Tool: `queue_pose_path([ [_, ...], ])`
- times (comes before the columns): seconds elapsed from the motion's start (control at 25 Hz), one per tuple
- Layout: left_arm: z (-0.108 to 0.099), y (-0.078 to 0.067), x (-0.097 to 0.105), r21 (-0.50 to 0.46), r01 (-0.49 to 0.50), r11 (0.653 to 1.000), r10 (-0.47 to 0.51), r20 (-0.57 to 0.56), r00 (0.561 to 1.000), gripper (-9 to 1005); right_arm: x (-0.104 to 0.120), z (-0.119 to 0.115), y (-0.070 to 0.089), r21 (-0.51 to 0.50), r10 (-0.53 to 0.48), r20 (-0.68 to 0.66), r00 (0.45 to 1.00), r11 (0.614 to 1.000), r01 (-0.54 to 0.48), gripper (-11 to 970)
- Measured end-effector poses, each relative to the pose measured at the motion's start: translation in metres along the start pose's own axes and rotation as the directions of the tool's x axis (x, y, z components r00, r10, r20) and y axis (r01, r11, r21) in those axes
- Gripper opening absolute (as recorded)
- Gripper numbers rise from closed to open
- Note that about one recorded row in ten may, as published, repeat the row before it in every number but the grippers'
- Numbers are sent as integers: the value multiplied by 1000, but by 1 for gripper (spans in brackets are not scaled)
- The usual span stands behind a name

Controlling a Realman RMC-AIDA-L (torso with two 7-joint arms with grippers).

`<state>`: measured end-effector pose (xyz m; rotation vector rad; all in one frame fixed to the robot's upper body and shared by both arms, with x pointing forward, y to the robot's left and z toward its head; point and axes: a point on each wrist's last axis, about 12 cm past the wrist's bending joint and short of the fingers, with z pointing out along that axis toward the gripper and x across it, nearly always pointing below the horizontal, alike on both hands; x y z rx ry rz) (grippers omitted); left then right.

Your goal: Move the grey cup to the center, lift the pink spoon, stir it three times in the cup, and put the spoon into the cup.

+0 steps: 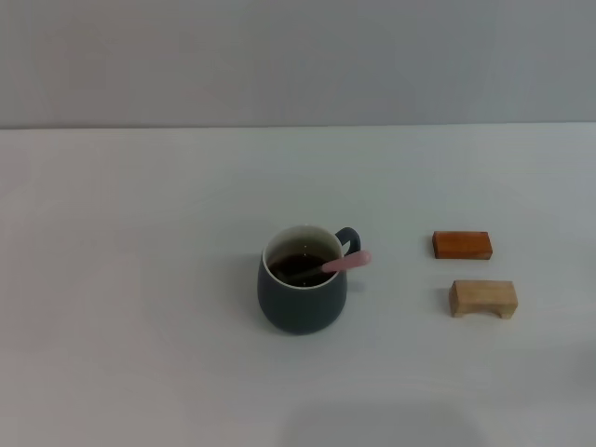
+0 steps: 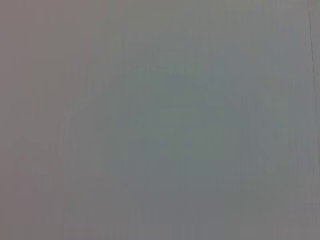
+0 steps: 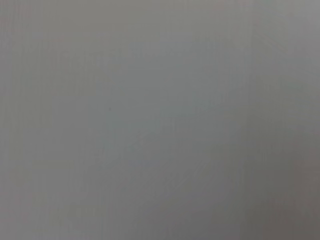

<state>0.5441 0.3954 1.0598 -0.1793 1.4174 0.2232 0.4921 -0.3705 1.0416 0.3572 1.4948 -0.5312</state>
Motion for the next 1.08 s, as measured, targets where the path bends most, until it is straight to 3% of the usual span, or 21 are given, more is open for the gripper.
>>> queue_pose_path([
  [1.08, 0, -2, 0, 2, -5, 1000, 5, 3, 1000, -2, 0, 1, 3, -7, 27, 16, 1000, 1000, -27, 379],
])
